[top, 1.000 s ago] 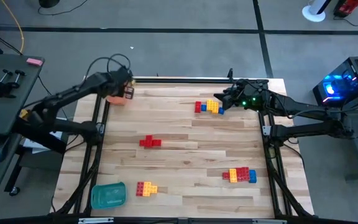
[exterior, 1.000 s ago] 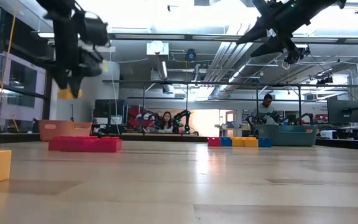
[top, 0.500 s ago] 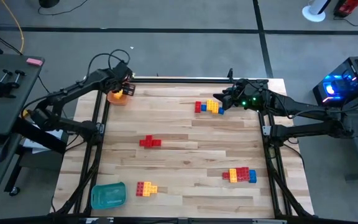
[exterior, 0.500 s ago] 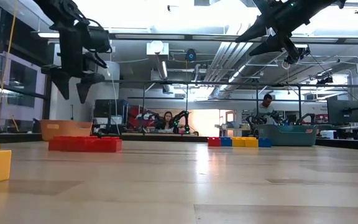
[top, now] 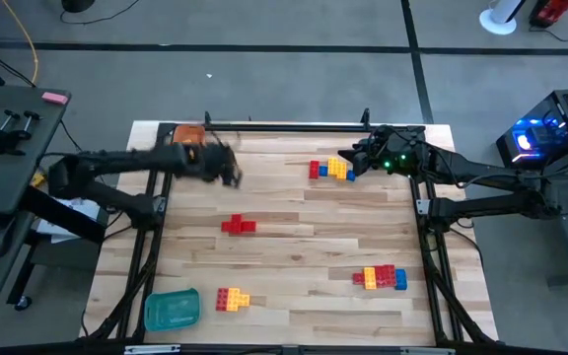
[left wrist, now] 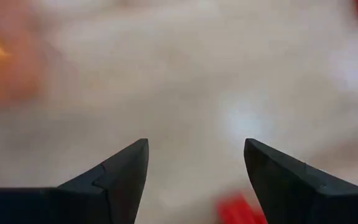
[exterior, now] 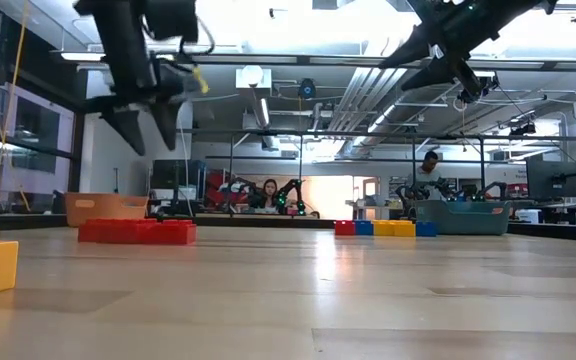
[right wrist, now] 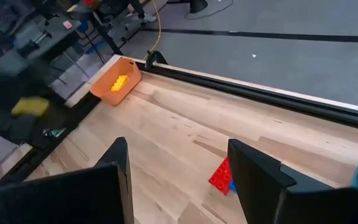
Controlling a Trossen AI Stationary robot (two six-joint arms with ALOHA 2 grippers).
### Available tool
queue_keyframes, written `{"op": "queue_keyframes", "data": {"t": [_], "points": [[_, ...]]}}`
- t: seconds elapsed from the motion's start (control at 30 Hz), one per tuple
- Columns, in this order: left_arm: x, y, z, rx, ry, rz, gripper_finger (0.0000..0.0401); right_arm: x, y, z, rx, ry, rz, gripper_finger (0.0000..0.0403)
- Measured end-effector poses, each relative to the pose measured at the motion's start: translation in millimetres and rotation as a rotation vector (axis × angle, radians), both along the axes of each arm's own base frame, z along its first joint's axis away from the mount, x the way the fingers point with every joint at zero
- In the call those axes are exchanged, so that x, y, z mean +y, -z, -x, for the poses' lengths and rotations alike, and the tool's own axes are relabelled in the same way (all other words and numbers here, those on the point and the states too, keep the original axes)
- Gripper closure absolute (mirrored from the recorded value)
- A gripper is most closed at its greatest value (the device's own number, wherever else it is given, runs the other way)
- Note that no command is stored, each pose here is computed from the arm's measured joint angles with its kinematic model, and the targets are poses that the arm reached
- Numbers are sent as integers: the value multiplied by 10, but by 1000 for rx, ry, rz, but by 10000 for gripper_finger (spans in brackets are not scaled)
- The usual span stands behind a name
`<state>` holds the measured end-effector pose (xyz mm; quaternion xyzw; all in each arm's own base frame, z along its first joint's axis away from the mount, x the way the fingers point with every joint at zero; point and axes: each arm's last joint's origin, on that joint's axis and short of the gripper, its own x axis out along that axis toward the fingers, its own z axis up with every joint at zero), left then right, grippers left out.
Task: Sort blocks
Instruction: Put the red game piece into the orange bin
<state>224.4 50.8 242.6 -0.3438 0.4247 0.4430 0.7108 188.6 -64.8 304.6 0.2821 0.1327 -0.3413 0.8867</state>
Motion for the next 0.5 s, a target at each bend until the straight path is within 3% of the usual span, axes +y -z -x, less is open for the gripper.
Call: {"op": "queue_keyframes", "data": {"t": [0.1,0.2,0.27,0.4,0.5], "points": [[-489,105,-111,30,129,27,163,4,18,8,20,-4,-8,246],[-796,196,-125,75,204,37,195,7,32,15,35,-7,-14,246],[-903,252,-138,103,245,45,239,7,31,15,35,-7,-14,246],[-961,364,-206,155,346,50,372,6,31,14,34,-7,-14,246],[-922,511,-277,215,417,76,389,6,31,14,34,-7,-14,246]]}}
